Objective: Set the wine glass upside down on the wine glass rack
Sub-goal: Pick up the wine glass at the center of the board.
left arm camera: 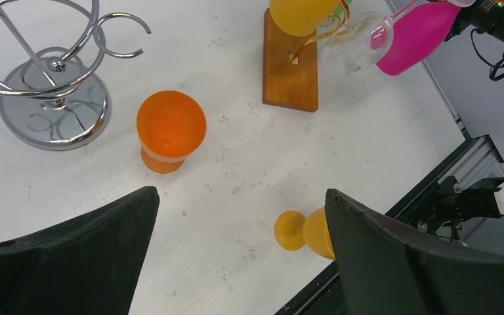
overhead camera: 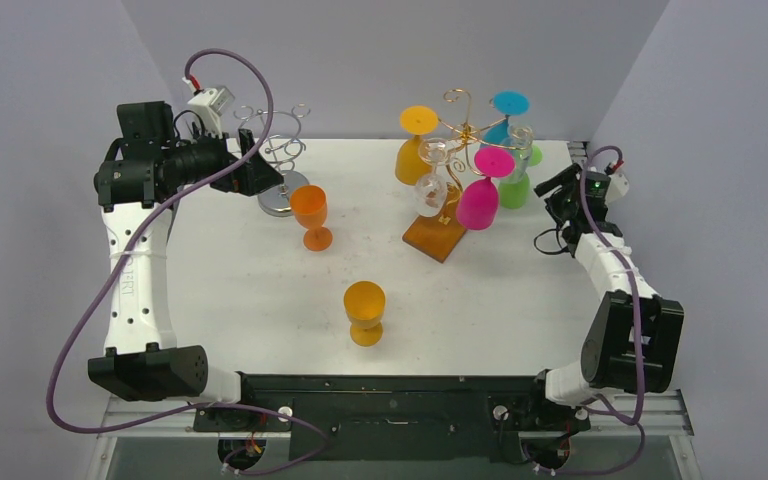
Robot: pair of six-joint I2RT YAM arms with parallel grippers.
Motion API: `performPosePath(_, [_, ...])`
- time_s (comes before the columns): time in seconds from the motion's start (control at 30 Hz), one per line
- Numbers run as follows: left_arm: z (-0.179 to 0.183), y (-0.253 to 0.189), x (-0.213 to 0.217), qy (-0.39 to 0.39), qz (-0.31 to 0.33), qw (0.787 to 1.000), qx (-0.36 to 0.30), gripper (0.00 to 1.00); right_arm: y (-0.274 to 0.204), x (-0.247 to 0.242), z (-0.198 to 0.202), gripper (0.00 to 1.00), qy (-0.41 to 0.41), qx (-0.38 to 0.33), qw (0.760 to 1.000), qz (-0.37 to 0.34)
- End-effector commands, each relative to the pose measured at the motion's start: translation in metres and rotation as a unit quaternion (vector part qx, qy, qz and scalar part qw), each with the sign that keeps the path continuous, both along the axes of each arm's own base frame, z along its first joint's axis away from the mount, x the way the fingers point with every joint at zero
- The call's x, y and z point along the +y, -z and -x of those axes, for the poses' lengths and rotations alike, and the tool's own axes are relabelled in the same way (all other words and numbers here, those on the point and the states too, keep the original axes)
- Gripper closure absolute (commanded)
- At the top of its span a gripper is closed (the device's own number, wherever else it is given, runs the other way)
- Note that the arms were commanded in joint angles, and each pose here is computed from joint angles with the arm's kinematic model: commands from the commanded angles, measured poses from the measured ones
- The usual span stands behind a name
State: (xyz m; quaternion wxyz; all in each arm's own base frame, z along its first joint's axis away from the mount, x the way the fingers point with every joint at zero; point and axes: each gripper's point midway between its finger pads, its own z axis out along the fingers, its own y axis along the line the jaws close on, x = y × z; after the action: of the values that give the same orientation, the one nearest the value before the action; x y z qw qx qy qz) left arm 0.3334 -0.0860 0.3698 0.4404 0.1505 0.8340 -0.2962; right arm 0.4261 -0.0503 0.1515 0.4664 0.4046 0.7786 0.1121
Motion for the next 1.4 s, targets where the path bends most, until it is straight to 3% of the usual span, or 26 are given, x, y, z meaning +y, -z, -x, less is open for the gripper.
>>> performPosePath(0.0, [-0.004, -0.012, 0.001, 0.006, -0.005, 0.999, -0.034, 0.04, -0.052, -0.012, -0.027, 0.29, -0.010, -0.101, 0.994, -0.034])
performPosePath(0.4, [-0.012, 0.000, 0.002, 0.007, -0.006, 1.000, -0.022, 0.04, -0.099, 0.001, -0.098, 0.39, -0.042, -0.214, 0.959, -0.180])
performPosePath(0.73, [-0.013, -0.002, 0.004, 0.004, -0.013, 1.000, -0.027, 0.04, -0.079, -0.004, -0.133, 0.47, -0.028, -0.182, 0.965, -0.189])
performPosePath(1.07, [-0.015, -0.003, 0.004, 0.002, -0.012, 1.000, -0.027, 0.04, -0.051, -0.003, -0.139, 0.54, -0.017, -0.145, 0.972, -0.185])
performPosePath(1.37, [-0.013, -0.010, 0.004, 0.000, -0.013, 0.999, -0.035, 0.04, -0.050, 0.012, -0.155, 0.71, -0.028, -0.158, 0.967, -0.199])
